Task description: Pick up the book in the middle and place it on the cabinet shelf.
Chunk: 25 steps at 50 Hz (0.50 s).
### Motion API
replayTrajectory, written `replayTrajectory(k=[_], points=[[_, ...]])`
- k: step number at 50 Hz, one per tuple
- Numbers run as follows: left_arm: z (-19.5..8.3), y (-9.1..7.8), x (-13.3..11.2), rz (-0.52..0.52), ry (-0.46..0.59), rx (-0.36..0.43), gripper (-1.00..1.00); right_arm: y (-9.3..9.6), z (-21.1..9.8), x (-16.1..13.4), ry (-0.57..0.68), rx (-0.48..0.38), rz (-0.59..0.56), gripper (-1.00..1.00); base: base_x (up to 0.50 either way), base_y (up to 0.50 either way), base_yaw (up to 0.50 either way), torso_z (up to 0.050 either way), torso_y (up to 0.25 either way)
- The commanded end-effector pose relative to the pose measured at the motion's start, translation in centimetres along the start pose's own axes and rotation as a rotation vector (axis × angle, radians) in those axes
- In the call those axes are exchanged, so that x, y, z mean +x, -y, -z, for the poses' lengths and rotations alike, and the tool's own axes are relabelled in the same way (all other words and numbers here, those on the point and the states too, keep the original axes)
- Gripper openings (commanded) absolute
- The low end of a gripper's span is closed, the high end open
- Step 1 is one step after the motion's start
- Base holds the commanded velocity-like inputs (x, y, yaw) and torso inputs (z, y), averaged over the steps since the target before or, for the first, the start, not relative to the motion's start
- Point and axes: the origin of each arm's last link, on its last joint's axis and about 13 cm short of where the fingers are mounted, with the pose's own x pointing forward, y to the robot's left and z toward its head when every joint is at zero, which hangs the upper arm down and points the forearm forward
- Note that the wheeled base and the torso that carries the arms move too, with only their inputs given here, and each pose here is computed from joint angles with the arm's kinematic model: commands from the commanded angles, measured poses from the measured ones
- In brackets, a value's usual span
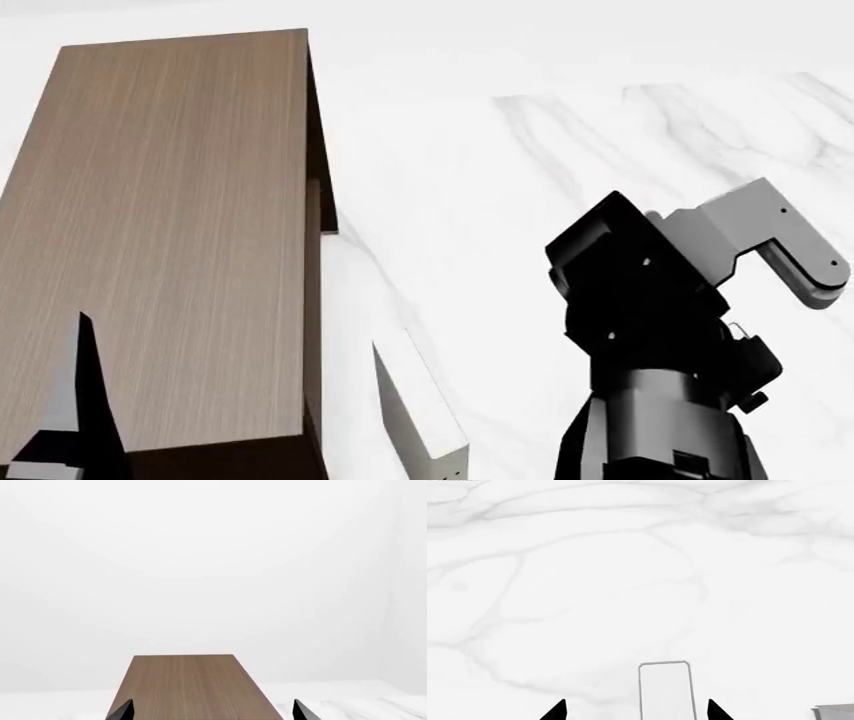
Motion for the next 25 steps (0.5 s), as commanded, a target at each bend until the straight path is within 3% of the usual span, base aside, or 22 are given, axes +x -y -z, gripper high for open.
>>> replayTrajectory(k=[1,18,19,25], points=[[0.03,0.03,-0.02,0.002,-0.001,0.002,1.00,0.55,0.07,0.95,0.005,0.008,-0.002,1.00,0.00,0.00,0.00,0.000,0.000],[0.05,0.00,-0.01,0.002,-0.002,0.003,1.00,1.31,0.63,1.89,-0.017,0.017,0.014,1.00,0.00,0.00,0.00,0.000,0.000],[0.03,-0.02,0.00,0.001,-0.001,0.003,1.00,1.30,0.73,1.92,-0.048,0.059,0.005,-1.00,0.00,0.00,0.00,0.000,0.000],[-0.02,-0.06,0.01,-0.002,-0.001,0.002,1.00,1.29,0.72,1.86,-0.013,0.025,0.004,-1.00,0.00,0.00,0.00,0.000,0.000]])
